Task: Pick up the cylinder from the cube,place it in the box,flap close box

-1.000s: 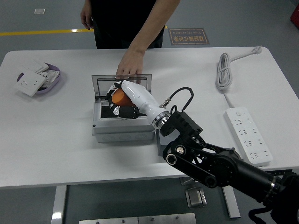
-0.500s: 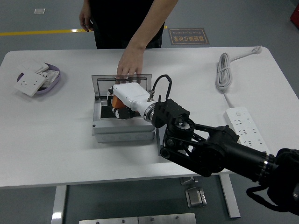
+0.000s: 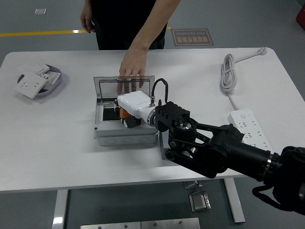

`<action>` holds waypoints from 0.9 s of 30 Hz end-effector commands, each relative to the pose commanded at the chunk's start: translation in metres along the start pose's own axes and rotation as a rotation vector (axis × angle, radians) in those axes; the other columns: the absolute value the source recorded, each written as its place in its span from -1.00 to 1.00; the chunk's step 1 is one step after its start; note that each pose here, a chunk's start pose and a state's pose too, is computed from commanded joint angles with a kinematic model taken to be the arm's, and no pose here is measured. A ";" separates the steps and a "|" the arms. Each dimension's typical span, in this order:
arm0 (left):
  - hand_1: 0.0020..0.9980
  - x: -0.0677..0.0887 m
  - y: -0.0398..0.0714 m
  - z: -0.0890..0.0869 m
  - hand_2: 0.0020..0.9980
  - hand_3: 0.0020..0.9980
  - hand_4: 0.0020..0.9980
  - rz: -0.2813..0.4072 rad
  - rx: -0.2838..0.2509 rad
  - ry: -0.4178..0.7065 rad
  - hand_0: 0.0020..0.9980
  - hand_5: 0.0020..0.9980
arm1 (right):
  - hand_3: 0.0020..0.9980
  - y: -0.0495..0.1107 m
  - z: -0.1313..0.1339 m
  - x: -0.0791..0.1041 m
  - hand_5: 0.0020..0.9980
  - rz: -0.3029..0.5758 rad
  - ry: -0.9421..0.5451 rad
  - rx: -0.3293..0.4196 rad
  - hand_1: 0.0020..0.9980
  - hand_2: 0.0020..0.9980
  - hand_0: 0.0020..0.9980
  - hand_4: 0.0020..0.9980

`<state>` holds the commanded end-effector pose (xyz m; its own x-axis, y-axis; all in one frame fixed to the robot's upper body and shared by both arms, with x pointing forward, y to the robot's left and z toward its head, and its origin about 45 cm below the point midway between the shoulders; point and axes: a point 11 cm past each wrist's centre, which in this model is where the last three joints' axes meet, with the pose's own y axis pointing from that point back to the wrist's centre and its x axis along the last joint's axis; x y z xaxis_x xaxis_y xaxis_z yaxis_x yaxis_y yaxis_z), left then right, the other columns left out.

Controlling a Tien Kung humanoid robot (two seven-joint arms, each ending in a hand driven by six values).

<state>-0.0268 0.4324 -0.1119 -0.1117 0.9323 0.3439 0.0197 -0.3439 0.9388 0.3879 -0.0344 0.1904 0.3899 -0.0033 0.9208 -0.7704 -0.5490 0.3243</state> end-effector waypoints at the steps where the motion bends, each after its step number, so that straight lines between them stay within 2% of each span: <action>1: 0.25 0.000 0.000 0.000 0.14 0.20 0.35 0.000 -0.001 0.000 0.17 -0.47 | 0.10 0.000 0.000 0.000 -1.00 -0.001 0.001 0.000 0.10 0.08 0.01 -0.37; 2: 0.25 0.000 0.000 0.001 0.14 0.20 0.35 0.001 -0.001 0.000 0.17 -0.47 | 0.10 0.000 0.001 0.000 -1.00 -0.002 0.001 -0.001 0.10 0.08 0.01 -0.37; 3: 0.25 0.001 0.000 0.001 0.14 0.20 0.34 0.001 -0.002 0.000 0.17 -0.47 | 0.34 0.000 0.001 -0.001 -0.63 -0.004 0.002 -0.001 0.38 0.37 0.38 -0.19; 8: 0.25 0.001 0.000 0.001 0.14 0.20 0.34 0.001 -0.003 -0.002 0.17 -0.47 | 0.34 0.000 0.002 -0.004 -0.63 -0.011 0.004 -0.002 0.38 0.37 0.38 -0.19; 9: 0.25 0.001 0.000 0.001 0.14 0.20 0.34 0.001 -0.003 -0.002 0.17 -0.47 | 0.39 0.000 0.002 -0.004 -0.54 -0.011 0.004 -0.001 0.42 0.43 0.56 -0.03; 27: 0.24 0.000 0.000 0.004 0.13 0.20 0.32 -0.004 -0.012 -0.007 0.17 -0.48 | 0.39 0.000 0.000 0.006 -0.44 0.021 -0.045 0.024 0.42 0.43 0.61 0.11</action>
<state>-0.0224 0.4327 -0.1118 -0.1049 0.9343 0.3407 0.0076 -0.3418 0.9397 0.3907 -0.0347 0.1959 0.3968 -0.0525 0.9164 -0.7663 -0.5686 0.2992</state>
